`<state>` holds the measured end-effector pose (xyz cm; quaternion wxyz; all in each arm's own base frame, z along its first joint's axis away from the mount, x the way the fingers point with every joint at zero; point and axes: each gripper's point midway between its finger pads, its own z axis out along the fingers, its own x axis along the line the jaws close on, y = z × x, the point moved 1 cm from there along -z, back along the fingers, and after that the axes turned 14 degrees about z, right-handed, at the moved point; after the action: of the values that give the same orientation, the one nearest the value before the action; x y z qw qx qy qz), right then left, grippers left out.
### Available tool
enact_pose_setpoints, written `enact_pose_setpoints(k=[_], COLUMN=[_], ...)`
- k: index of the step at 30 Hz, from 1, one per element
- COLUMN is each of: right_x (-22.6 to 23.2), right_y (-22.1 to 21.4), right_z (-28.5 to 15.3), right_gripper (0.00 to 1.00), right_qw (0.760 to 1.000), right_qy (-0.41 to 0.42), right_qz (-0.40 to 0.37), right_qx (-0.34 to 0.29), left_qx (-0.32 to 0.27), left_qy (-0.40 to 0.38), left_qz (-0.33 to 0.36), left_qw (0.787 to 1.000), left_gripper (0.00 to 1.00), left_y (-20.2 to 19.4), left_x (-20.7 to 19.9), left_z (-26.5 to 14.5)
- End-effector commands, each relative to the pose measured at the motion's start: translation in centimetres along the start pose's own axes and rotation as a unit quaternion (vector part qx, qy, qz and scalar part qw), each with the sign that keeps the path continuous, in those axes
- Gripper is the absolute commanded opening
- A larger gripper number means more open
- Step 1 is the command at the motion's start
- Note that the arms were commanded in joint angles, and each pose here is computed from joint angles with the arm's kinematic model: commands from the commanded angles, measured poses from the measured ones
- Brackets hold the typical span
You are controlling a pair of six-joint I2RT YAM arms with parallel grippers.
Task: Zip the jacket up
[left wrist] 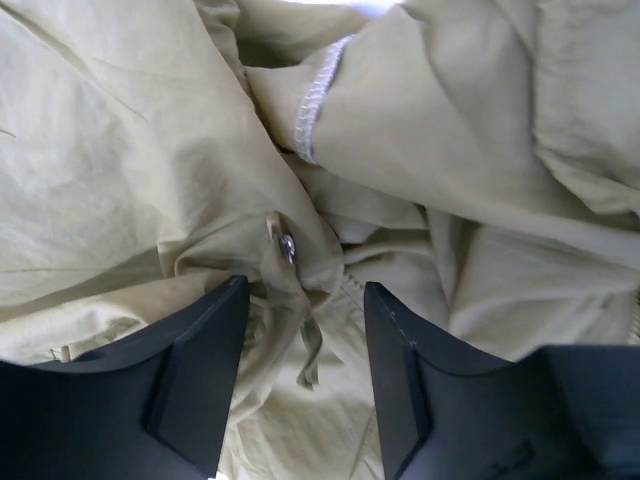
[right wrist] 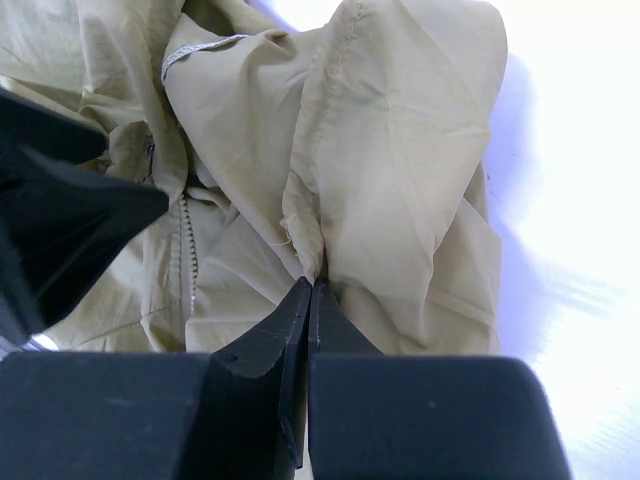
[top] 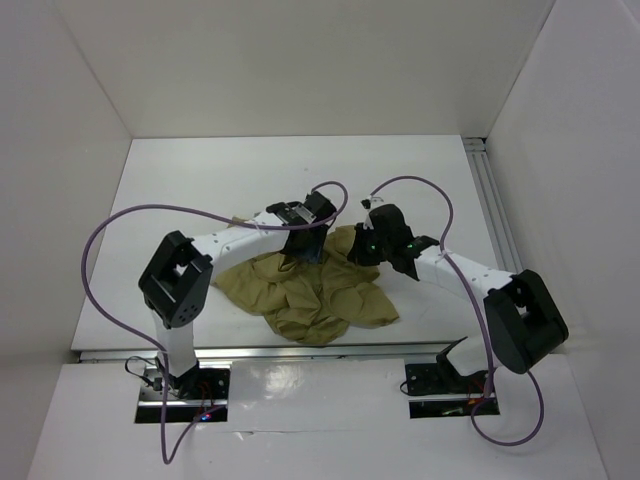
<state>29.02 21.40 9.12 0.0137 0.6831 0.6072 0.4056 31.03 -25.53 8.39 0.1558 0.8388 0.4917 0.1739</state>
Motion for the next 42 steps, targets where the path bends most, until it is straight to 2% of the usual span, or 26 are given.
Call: enact_pose_setpoints(k=[1, 14, 18, 23, 30, 42], right_x=[0.4, 0.2, 0.2, 0.6, 0.6, 0.6], right_y=[0.3, 0.4, 0.4, 0.4, 0.4, 0.0], right_z=[-0.8, -0.8, -0.8, -0.7, -0.7, -0.3], right_gripper=[0.00, 0.00, 0.00, 0.00, 0.00, 0.00], right_qw=[1.000, 1.000, 1.000, 1.000, 1.000, 1.000], right_qy=[0.009, 0.010, 0.010, 0.018, 0.018, 0.023], right_qz=[0.002, 0.000, 0.000, 0.000, 0.000, -0.004], right_qx=[-0.006, -0.006, -0.006, 0.001, 0.001, 0.010], left_qx=[-0.007, 0.002, 0.006, 0.000, -0.005, -0.016], left_qy=[0.029, 0.059, 0.060, 0.048, 0.033, 0.031], left_qz=[-0.006, -0.021, -0.020, -0.022, -0.029, -0.061], left_qw=[1.000, 0.998, 0.998, 0.999, 0.999, 0.998], left_gripper=[0.60, 0.43, 0.33, 0.33, 0.47, 0.42], left_y=[1.1, 0.6, 0.4, 0.9, 1.1, 1.6], left_x=[0.5, 1.2, 1.3, 1.0, 0.9, 2.1], left_z=[0.1, 0.9, 0.8, 0.4, -0.2, -1.5])
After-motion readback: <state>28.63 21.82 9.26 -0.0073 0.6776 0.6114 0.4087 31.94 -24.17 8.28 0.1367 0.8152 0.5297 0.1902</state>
